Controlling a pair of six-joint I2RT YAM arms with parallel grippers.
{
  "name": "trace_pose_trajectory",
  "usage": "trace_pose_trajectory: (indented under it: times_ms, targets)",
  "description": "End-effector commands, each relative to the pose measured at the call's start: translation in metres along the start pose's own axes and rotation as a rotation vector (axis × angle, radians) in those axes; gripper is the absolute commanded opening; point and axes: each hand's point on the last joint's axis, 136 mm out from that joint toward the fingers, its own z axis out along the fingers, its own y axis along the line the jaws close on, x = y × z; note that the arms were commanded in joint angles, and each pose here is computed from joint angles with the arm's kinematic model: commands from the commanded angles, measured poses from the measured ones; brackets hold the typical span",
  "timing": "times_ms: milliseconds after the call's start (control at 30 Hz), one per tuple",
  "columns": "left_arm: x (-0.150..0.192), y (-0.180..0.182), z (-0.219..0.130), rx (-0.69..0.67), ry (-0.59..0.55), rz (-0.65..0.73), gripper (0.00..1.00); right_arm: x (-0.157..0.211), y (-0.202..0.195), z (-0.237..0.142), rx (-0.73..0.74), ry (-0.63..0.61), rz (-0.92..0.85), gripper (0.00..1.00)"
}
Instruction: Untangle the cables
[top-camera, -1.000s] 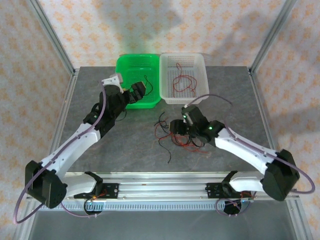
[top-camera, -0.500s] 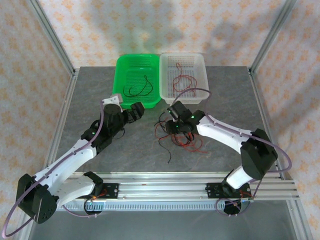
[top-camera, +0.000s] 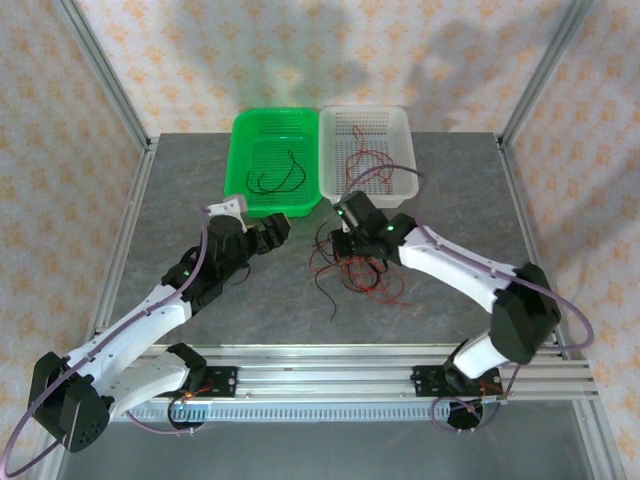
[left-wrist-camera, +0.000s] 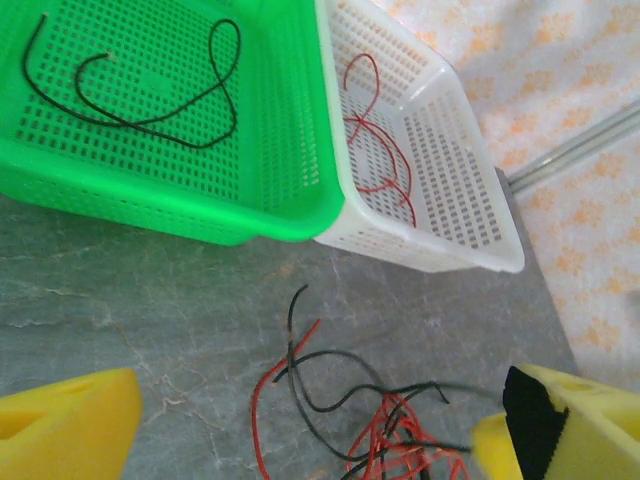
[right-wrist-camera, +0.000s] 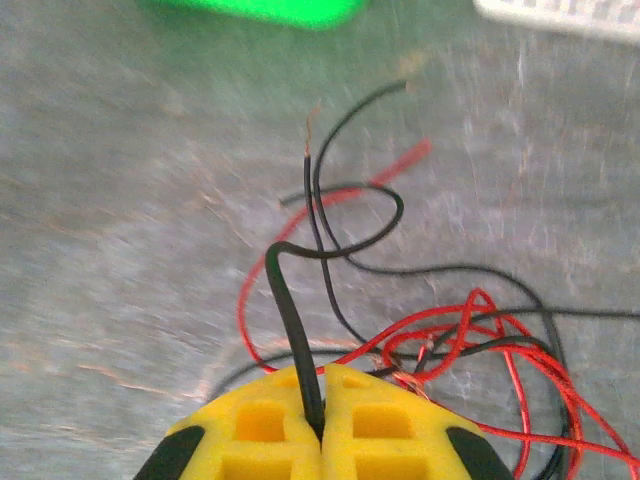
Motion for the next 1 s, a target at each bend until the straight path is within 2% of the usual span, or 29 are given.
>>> trace_pose_trajectory:
  times_ms: [0,200,467,600,900,933,967]
  targets:
    - [0.008,-0.015,-0.001,0.079,0.008,0.049,0.91,-0.049,0.027,-0.057,-0.128,-0.195,0.052,0.0]
    - [0.031,-0.031,0.002,0.124,0.026,0.191,0.88,-0.072,0.038,-0.095,-0.266,-0.286,0.146,0.0]
    - [0.064,-0.057,0.009,0.124,0.047,0.374,0.88,-0.084,0.049,-0.117,-0.414,-0.329,0.232,0.0]
    - [0.06,-0.064,0.015,0.051,-0.02,0.429,0.88,-0.086,0.054,-0.121,-0.459,-0.334,0.25,0.0]
    - [0.044,-0.042,0.049,-0.198,-0.129,0.481,0.88,-0.085,0.061,-0.132,-0.524,-0.346,0.273,0.0]
    - [0.044,-0.041,0.052,-0.213,-0.137,0.487,0.87,-0.085,0.062,-0.133,-0.53,-0.346,0.274,0.0]
    - [0.044,-0.038,0.056,-0.229,-0.14,0.49,0.81,-0.084,0.062,-0.134,-0.536,-0.344,0.276,0.0]
